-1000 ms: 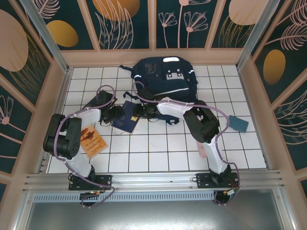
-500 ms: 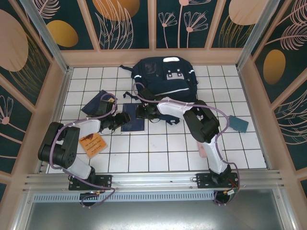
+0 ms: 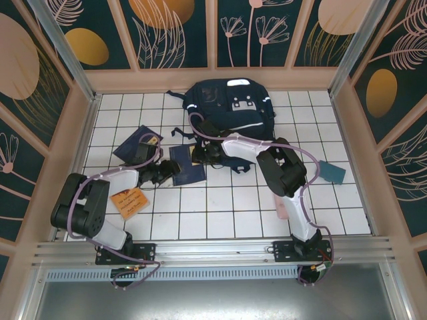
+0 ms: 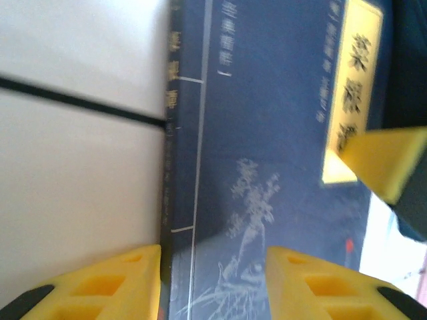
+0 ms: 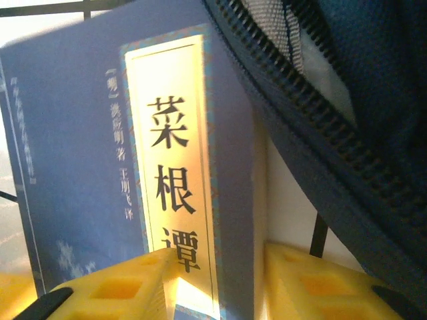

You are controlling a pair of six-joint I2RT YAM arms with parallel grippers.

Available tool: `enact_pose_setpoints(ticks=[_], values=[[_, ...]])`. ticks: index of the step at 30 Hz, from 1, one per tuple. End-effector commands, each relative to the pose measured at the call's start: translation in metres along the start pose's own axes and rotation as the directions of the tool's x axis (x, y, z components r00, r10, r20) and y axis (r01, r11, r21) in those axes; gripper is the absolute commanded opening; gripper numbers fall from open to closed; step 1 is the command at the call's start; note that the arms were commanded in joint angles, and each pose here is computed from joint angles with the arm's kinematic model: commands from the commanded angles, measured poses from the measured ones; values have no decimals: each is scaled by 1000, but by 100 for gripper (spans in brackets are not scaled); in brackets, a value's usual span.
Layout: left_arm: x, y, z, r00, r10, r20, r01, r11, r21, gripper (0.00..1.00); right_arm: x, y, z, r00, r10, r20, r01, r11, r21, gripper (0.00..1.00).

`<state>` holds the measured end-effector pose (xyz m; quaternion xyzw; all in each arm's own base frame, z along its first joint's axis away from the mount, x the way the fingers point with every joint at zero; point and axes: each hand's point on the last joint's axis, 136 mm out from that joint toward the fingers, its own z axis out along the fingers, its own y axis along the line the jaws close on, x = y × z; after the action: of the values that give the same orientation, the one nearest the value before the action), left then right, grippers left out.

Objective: Pack the student bag

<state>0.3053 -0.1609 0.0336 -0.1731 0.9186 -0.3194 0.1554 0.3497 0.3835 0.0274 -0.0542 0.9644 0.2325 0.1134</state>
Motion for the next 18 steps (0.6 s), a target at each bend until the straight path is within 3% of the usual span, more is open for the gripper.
enact_pose_setpoints(ticks=[1, 10, 18], values=[[11, -75, -22, 996, 81, -49, -63, 955, 290, 43, 16, 23, 8, 998, -21, -61, 15, 994, -105, 37], [12, -54, -8, 998, -18, -58, 30, 975, 222, 45, 18, 33, 2, 997, -22, -75, 10, 988, -155, 34], [14, -28, 6, 996, -62, -57, 69, 989, 132, 43, 12, 37, -13, 999, -46, -27, 42, 990, -136, 6]])
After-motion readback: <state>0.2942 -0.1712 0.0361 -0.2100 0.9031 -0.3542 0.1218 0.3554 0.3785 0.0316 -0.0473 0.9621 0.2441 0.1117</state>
